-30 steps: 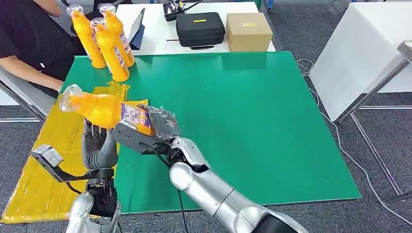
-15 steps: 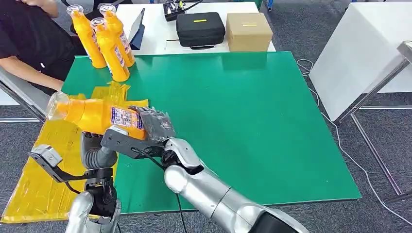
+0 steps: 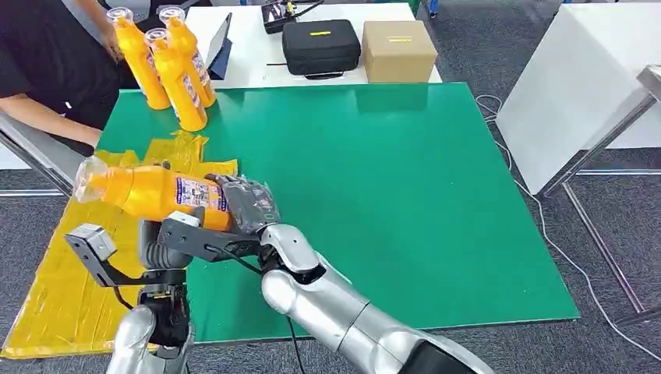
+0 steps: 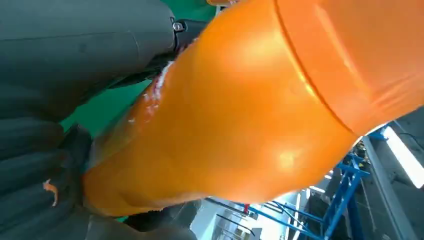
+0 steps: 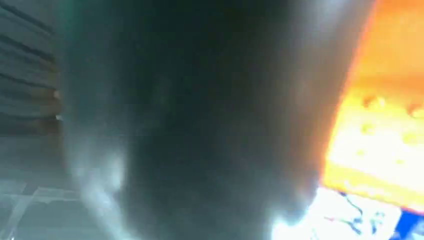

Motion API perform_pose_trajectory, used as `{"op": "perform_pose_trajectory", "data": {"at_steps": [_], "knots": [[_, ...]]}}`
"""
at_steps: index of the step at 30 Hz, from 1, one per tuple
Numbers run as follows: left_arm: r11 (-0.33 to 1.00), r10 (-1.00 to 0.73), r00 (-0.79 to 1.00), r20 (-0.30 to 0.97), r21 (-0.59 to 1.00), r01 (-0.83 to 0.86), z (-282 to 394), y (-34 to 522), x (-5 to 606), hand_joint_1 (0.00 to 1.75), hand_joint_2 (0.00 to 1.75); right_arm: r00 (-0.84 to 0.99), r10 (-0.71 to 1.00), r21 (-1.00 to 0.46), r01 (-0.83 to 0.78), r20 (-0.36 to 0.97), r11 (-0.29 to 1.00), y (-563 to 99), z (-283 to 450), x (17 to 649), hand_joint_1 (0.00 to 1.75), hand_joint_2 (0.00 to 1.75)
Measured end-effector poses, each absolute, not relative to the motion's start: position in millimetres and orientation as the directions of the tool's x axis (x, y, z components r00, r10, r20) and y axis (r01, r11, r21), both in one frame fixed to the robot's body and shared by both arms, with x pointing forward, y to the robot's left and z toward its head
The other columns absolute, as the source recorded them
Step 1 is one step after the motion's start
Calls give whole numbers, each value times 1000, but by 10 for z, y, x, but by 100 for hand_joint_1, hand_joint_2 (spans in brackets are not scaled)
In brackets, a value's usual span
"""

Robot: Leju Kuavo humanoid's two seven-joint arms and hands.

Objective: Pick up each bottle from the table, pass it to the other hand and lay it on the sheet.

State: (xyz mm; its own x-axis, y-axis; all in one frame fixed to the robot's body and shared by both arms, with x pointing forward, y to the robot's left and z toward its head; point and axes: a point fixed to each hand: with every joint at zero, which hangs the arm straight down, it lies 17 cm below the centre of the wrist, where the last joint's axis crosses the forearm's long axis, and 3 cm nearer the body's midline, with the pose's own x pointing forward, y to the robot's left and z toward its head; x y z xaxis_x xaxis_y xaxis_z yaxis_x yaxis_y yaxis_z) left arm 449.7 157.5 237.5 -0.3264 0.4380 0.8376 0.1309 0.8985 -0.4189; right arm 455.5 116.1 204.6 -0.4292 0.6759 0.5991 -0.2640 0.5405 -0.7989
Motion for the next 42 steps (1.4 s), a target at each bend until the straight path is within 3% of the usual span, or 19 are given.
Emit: {"op": "perform_pose_trajectory", "data": {"at_steps": [5,6,7,35,36,37,38,42], "knots": [[903,427,-308,850,-416,106,2236,1649,4458,0,175,-443,690,-819,-297,573,491,1277,1878,4385,175,175],[904,427,-306,851,-416,103,2218,1655,4451,164,175,-444,691,-821,-299,570,485,1287,1859,4367,175,175],[904,425,-304,852,-415,100,2202,1665,4445,175,175,-446,692,-824,-302,567,480,1301,1842,4346,175,175],[898,436,-313,844,-433,82,2146,1757,4368,175,175,-462,696,-835,-316,550,451,1348,1760,4260,175,175],[897,436,-314,843,-434,82,2147,1757,4368,175,175,-461,696,-835,-315,550,451,1345,1761,4263,152,175],[897,436,-315,843,-434,82,2149,1758,4369,175,175,-460,697,-835,-315,551,452,1341,1760,4267,0,175],[896,439,-314,842,-436,83,2150,1757,4370,175,175,-461,698,-836,-312,548,450,1337,1760,4269,0,0],[893,444,-327,834,-441,89,2189,1770,4376,175,175,-472,701,-845,-284,535,454,1253,1734,4290,0,0]]}}
